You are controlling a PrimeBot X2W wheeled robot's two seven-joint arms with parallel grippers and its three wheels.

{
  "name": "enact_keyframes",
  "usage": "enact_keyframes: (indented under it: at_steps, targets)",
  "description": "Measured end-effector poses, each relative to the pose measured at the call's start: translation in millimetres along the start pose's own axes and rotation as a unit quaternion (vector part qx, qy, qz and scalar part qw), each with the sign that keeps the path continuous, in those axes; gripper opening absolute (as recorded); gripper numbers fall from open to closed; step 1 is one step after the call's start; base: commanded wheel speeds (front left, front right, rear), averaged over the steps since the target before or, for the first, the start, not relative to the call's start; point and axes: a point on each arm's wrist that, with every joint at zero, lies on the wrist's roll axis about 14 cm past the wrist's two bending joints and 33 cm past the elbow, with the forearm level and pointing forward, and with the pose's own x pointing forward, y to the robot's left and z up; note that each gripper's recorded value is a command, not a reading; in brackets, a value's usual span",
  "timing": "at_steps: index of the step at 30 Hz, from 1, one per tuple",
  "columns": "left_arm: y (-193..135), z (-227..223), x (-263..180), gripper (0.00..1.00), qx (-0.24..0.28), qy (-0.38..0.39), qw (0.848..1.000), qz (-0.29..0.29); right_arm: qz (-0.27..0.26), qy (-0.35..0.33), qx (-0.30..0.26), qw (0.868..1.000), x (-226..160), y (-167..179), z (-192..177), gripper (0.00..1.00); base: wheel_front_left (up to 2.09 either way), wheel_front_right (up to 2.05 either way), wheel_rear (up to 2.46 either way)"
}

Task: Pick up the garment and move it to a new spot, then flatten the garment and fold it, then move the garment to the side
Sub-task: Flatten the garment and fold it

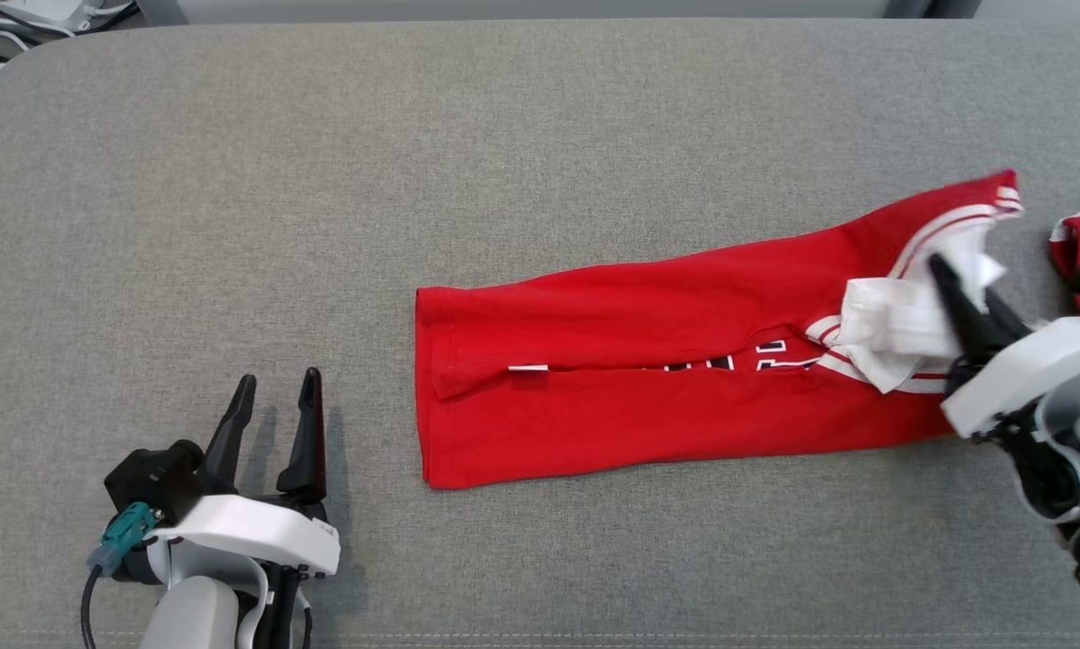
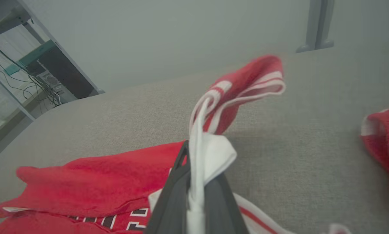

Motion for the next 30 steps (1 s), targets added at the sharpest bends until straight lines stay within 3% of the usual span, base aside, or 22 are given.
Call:
enact_keyframes:
  at_steps: [6, 15, 20, 30]
  targets:
    - [-7, -2, -3, 1.00, -0.005, 0.003, 1.000, -0.009, 0.114, 0.051, -0.012, 0.992, 2, 74, -16, 0.00, 0.00, 0.00, 0.00]
    - [1, -2, -17, 1.00, -0.015, 0.005, 1.000, 0.002, 0.265, 0.136, -0.030, 0.954, 4, 187, -56, 0.00, 0.00, 0.00, 0.00]
    - [9, -1, -29, 1.00, -0.029, 0.004, 0.999, 0.016, 0.310, 0.170, -0.045, 0.934, 11, 228, -78, 0.00, 0.00, 0.00, 0.00]
    - [40, 5, -61, 1.00, -0.045, -0.007, 0.997, 0.069, 0.348, 0.201, -0.064, 0.913, 30, 271, -112, 0.00, 0.00, 0.00, 0.00]
